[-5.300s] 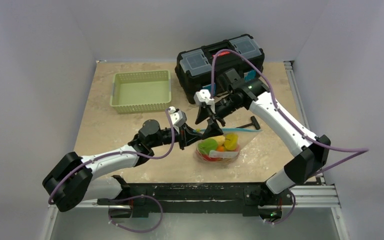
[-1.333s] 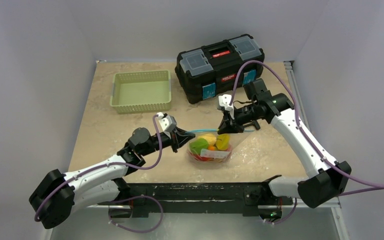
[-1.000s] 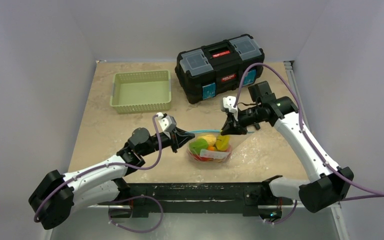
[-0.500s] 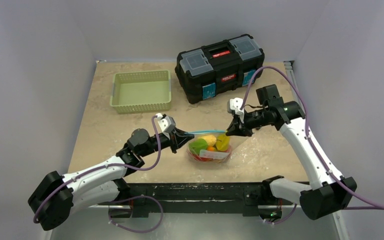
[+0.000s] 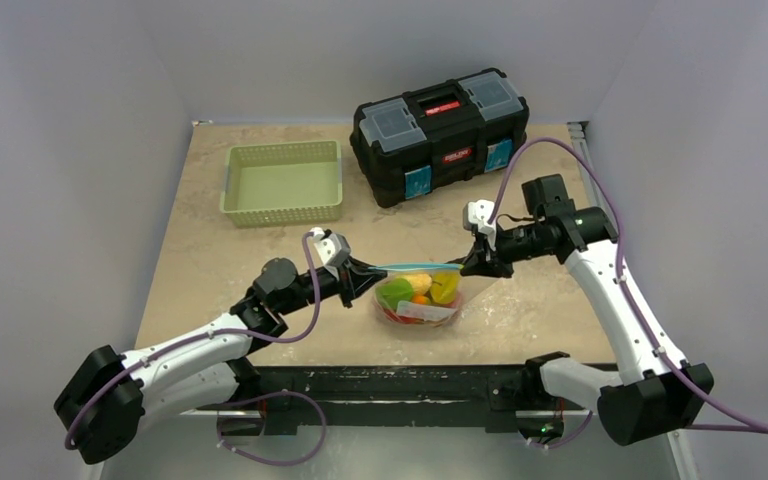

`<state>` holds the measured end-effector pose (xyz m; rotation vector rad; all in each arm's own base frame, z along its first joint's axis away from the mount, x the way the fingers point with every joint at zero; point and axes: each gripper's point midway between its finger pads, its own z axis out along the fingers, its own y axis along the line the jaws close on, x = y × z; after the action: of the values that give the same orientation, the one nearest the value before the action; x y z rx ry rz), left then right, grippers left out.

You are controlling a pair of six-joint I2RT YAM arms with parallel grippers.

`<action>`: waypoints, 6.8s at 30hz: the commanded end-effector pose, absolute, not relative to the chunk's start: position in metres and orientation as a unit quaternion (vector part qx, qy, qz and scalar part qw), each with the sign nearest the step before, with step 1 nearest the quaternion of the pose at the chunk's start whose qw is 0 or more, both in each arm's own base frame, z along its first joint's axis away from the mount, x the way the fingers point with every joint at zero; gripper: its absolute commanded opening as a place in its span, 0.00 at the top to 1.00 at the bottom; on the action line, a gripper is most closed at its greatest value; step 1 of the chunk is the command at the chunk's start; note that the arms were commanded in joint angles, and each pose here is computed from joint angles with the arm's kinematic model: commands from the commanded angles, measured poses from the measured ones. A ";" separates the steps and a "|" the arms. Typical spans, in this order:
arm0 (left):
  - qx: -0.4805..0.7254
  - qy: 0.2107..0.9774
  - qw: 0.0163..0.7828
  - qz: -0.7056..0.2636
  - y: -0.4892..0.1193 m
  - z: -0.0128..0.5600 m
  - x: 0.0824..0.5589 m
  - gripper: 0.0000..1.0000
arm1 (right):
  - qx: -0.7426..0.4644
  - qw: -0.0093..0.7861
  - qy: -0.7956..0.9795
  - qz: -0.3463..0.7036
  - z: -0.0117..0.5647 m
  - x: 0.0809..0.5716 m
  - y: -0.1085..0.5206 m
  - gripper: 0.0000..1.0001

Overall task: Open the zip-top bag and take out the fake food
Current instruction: Unzip the zipper food storage bag at the center of the board, then open the zipper of the food storage bag at the center of the board.

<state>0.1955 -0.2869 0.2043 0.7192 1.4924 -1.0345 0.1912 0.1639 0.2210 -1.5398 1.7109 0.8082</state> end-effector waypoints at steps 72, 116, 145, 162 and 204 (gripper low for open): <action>0.315 0.615 0.586 -0.423 -0.281 0.217 0.198 1.00 | -0.563 0.338 0.699 0.283 0.240 0.180 0.124 0.33; 0.329 0.622 0.552 -0.447 -0.287 0.220 0.186 1.00 | -0.638 0.359 0.582 0.354 0.280 0.221 0.244 0.33; 0.327 0.622 0.548 -0.453 -0.288 0.221 0.184 1.00 | -0.633 0.353 0.579 0.373 0.270 0.214 0.246 0.32; 0.330 0.621 0.545 -0.456 -0.290 0.220 0.184 1.00 | -0.631 0.346 0.577 0.387 0.269 0.213 0.250 0.32; 0.394 0.595 0.548 -0.437 -0.291 0.218 0.176 1.00 | -0.657 0.313 0.529 0.437 0.278 0.178 0.272 0.44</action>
<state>0.1793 -0.2894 0.1892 0.9156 1.5172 -1.0237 0.2020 0.2740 0.2468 -1.6883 1.5636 1.0895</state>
